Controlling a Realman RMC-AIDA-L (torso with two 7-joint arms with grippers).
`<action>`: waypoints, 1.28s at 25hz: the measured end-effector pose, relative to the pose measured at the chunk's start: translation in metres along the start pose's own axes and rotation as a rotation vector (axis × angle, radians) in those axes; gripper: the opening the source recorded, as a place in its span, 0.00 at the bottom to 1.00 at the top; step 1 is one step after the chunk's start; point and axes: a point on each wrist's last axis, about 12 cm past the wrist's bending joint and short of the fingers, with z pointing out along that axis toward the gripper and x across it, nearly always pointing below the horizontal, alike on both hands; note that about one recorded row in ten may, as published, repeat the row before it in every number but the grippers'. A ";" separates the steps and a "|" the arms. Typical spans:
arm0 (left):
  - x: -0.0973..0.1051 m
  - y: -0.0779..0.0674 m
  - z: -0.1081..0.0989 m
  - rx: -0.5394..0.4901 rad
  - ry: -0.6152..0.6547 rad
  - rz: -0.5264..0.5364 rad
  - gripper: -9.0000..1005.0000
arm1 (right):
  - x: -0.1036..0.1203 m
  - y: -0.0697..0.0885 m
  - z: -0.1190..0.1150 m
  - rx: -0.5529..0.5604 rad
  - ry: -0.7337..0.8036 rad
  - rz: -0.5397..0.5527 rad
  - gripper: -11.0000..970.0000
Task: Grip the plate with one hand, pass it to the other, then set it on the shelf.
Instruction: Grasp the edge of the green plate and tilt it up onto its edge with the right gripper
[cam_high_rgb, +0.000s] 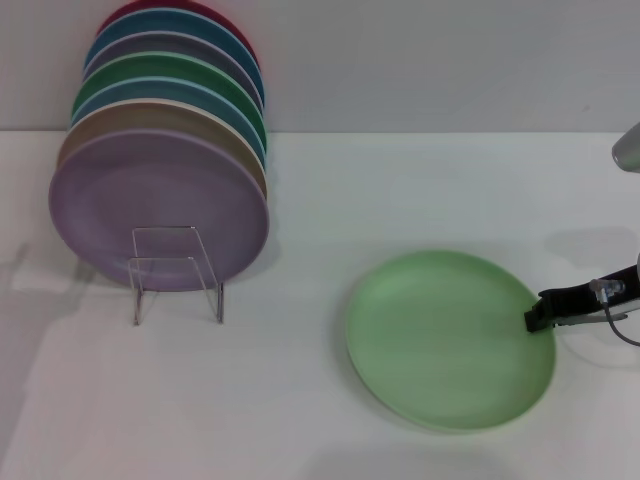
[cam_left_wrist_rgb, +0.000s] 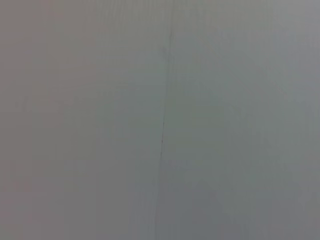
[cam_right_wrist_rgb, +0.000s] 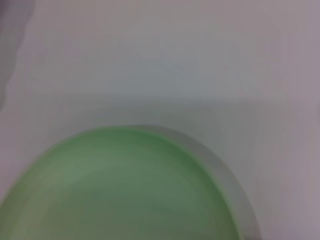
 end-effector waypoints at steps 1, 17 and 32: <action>0.000 0.000 0.000 0.000 0.000 0.000 0.81 | 0.000 0.000 0.000 0.000 0.000 -0.001 0.09; -0.001 0.000 0.001 0.002 -0.004 -0.001 0.81 | -0.006 0.001 -0.024 0.029 -0.111 -0.058 0.04; -0.006 -0.002 -0.007 0.020 -0.043 -0.008 0.81 | -0.002 0.001 -0.061 0.077 -0.533 -0.205 0.04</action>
